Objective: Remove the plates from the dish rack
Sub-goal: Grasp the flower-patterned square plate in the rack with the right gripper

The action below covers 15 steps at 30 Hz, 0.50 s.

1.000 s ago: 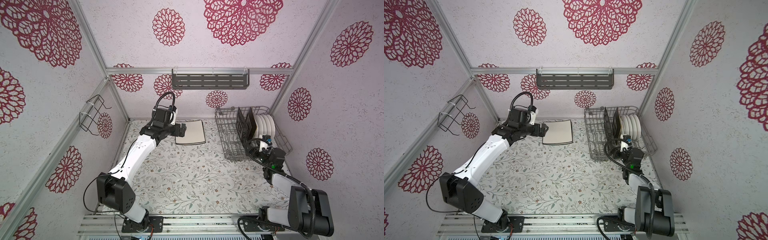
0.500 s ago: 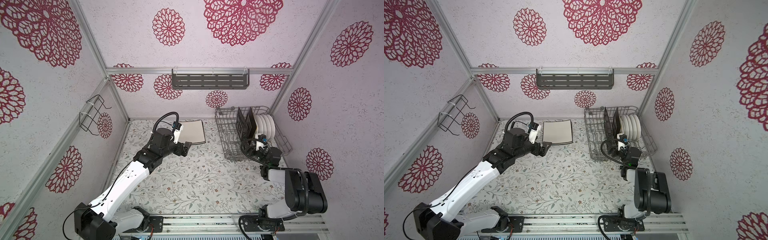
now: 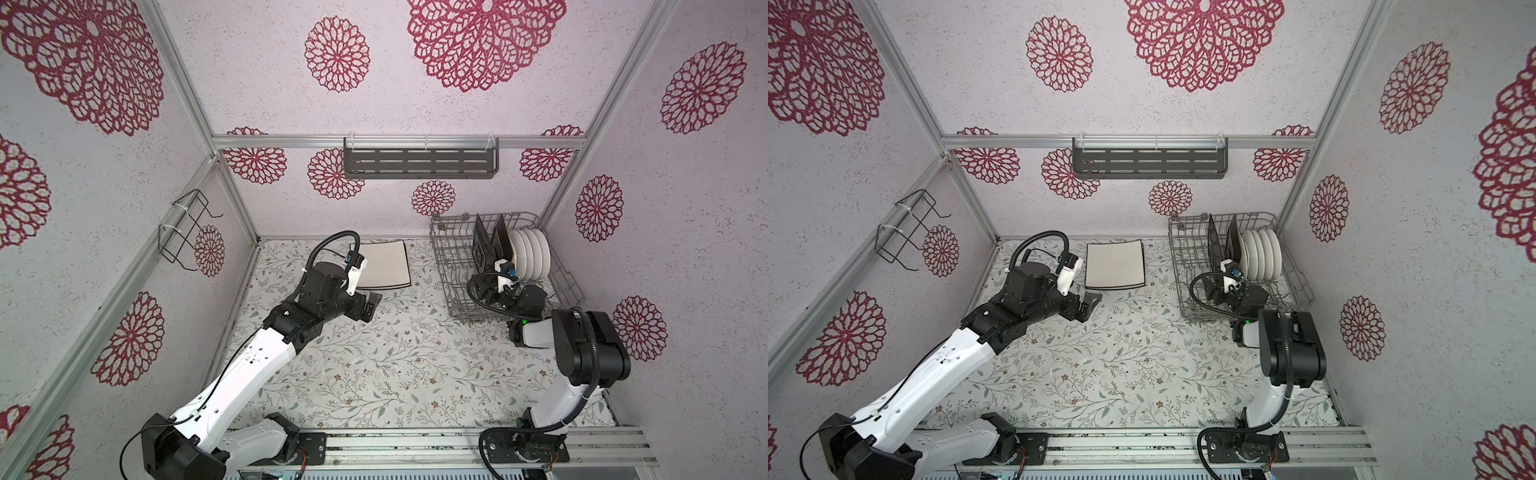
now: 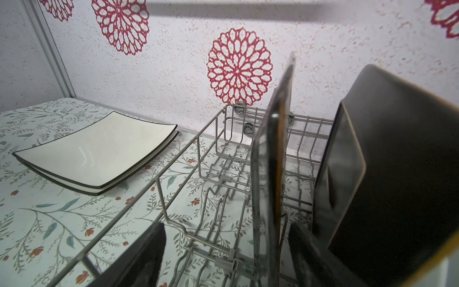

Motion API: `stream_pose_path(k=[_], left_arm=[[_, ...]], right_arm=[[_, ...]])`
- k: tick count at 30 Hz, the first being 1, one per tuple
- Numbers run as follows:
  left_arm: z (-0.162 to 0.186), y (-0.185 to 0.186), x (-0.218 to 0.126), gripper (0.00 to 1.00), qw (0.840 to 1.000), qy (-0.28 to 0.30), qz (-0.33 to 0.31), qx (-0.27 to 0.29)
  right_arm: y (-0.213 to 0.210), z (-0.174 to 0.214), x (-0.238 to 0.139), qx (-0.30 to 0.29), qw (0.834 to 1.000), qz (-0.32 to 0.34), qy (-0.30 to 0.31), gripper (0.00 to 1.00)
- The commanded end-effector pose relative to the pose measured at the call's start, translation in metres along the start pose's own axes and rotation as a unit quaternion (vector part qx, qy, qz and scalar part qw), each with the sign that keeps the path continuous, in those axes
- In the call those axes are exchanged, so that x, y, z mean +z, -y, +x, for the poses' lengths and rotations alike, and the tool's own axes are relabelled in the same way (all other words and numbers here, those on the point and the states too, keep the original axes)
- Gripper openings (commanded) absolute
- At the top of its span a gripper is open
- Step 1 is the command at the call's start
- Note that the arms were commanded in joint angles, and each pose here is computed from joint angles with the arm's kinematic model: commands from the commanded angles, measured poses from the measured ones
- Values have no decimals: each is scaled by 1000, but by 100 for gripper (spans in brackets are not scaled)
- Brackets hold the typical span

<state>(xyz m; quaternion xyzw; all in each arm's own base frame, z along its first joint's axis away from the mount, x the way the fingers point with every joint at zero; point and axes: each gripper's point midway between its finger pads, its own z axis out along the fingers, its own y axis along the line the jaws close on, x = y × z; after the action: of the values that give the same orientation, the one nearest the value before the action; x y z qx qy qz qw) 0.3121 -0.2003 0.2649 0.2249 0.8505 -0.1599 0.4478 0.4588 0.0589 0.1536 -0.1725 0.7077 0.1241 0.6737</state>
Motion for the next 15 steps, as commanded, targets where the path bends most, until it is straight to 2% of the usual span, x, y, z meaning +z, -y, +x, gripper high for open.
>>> stream_pose_path(k=[1, 15], left_arm=[[-6, 1, -12, 97, 1000, 5, -7, 14], [5, 20, -14, 97, 1000, 4, 26, -6]], right_arm=[[4, -21, 9, -23, 999, 13, 37, 79], [18, -14, 37, 0, 999, 42, 20, 70]])
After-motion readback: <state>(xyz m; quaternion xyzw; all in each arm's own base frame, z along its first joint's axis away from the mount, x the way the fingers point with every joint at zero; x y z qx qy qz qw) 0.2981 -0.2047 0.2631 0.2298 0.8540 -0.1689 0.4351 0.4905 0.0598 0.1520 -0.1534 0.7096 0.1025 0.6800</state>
